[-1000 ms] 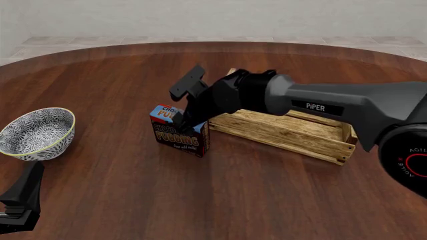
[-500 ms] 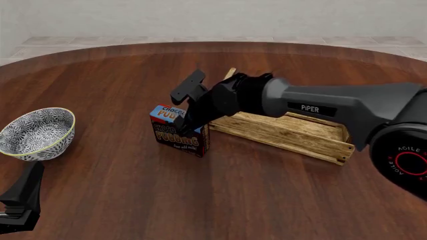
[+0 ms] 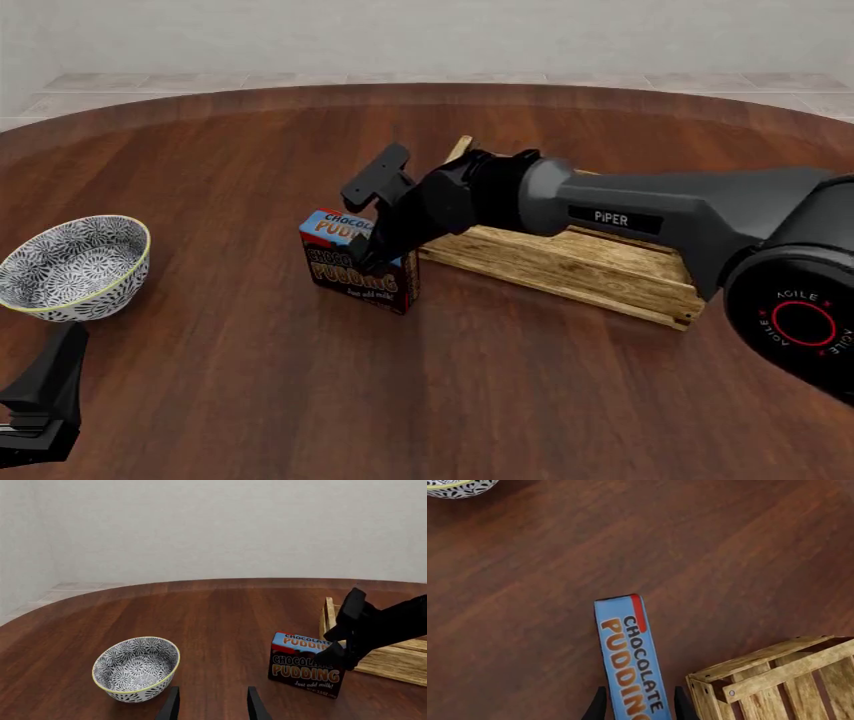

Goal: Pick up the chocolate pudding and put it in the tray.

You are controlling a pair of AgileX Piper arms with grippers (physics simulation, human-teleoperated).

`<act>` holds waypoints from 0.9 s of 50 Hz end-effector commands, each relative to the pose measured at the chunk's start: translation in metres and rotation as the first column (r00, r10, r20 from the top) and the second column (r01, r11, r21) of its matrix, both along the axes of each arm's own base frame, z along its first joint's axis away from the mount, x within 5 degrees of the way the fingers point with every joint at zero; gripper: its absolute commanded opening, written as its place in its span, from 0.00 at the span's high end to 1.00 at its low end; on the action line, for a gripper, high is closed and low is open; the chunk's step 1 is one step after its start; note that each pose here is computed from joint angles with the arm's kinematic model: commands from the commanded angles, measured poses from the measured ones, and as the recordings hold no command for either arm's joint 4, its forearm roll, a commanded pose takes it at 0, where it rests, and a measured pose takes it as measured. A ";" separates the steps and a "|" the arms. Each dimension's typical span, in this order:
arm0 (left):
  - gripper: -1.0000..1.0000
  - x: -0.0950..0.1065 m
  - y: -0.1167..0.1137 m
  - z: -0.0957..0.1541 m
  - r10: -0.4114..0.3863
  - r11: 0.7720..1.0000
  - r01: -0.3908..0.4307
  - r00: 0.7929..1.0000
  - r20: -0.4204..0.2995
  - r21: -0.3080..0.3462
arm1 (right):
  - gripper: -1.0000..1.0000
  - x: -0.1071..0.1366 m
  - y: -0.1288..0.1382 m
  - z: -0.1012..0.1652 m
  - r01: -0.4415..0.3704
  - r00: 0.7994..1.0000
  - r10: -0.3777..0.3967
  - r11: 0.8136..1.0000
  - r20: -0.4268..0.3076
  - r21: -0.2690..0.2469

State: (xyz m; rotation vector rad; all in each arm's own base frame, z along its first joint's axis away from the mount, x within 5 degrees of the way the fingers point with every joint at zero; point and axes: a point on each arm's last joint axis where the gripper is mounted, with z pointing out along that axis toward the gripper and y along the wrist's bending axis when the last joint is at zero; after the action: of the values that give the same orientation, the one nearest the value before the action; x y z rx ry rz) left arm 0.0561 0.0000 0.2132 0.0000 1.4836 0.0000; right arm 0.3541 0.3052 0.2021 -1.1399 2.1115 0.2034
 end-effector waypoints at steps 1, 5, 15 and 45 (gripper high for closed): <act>0.00 0.000 0.000 0.000 0.000 1.000 0.000 1.000 0.000 0.000 | 0.00 0.001 0.001 -0.001 0.002 1.000 -0.002 1.000 -0.002 0.001; 0.00 0.000 0.000 0.000 0.000 1.000 0.000 1.000 0.000 0.000 | 0.00 0.001 0.001 -0.002 0.003 1.000 -0.003 1.000 -0.002 0.002; 0.00 0.000 0.000 0.000 0.000 1.000 0.000 1.000 0.000 0.000 | 1.00 -0.008 0.005 -0.002 -0.012 1.000 0.012 1.000 -0.003 0.005; 0.00 0.000 0.000 0.000 0.000 1.000 0.000 1.000 0.000 0.000 | 1.00 -0.038 -0.026 0.081 -0.074 0.989 0.071 0.997 0.127 0.021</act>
State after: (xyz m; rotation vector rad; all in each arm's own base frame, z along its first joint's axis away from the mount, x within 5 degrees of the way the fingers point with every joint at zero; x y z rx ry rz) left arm 0.0561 0.0000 0.2132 0.0000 1.4836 0.0000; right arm 0.3291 0.2951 0.2492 -1.1942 2.0009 0.1934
